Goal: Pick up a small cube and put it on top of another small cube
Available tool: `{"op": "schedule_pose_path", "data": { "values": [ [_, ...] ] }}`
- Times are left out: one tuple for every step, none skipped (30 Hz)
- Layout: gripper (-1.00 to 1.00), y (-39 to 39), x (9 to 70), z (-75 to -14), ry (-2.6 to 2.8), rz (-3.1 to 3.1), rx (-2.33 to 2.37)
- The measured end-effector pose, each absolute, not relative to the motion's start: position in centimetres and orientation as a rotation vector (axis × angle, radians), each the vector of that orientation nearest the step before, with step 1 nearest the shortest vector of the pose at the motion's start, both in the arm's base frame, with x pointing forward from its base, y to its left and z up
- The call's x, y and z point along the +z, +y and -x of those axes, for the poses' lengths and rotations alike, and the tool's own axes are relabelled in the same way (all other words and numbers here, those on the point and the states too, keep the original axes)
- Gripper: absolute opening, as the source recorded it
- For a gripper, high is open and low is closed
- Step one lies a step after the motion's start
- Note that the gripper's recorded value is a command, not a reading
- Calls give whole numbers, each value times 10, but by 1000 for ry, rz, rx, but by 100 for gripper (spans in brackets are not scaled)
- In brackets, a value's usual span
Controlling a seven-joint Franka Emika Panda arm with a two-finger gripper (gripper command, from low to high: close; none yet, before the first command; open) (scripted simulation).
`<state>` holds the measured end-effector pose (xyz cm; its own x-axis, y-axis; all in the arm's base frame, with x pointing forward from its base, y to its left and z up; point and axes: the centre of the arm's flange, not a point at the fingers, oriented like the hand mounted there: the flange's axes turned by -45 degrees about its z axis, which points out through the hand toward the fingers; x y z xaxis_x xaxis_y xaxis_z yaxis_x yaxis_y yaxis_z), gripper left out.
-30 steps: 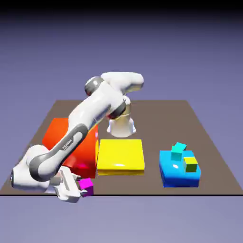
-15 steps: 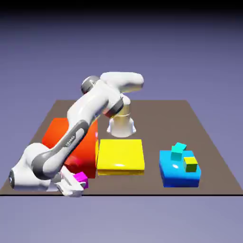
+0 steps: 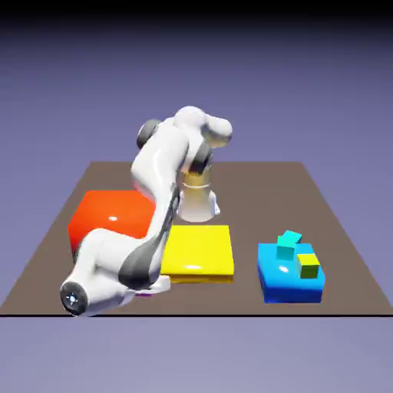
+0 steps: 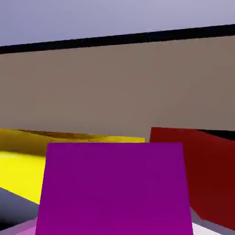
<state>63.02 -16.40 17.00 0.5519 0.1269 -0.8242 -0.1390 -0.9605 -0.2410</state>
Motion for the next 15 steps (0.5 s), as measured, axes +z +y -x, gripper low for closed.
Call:
{"op": "schedule_pose_path", "data": {
  "values": [
    [-100, -158, 175, -633, -56, 2529, 1372],
    [-100, -133, 176, -637, -134, 2549, 1400],
    [-100, -106, 178, -640, -216, 2568, 1427],
    [-100, -79, 180, -641, -303, 2586, 1453],
    [-100, -52, 182, -642, -393, 2603, 1478],
    [-100, -25, 184, -642, -487, 2618, 1502],
    [-100, 3, 187, -640, -585, 2631, 1523],
    [-100, 31, 189, -637, -688, 2643, 1543],
    [-100, 60, 192, -634, -795, 2652, 1561],
    [-100, 88, 196, -628, -905, 2658, 1576],
    [-100, 117, 199, -622, -1020, 2662, 1589],
    [-100, 145, 203, -614, -1140, 2662, 1598],
    [-100, 174, 207, -605, -1263, 2659, 1604],
    [-100, 202, 211, -595, -1390, 2652, 1606],
    [-100, 230, 215, -583, -1522, 2640, 1604]
  ]
}}
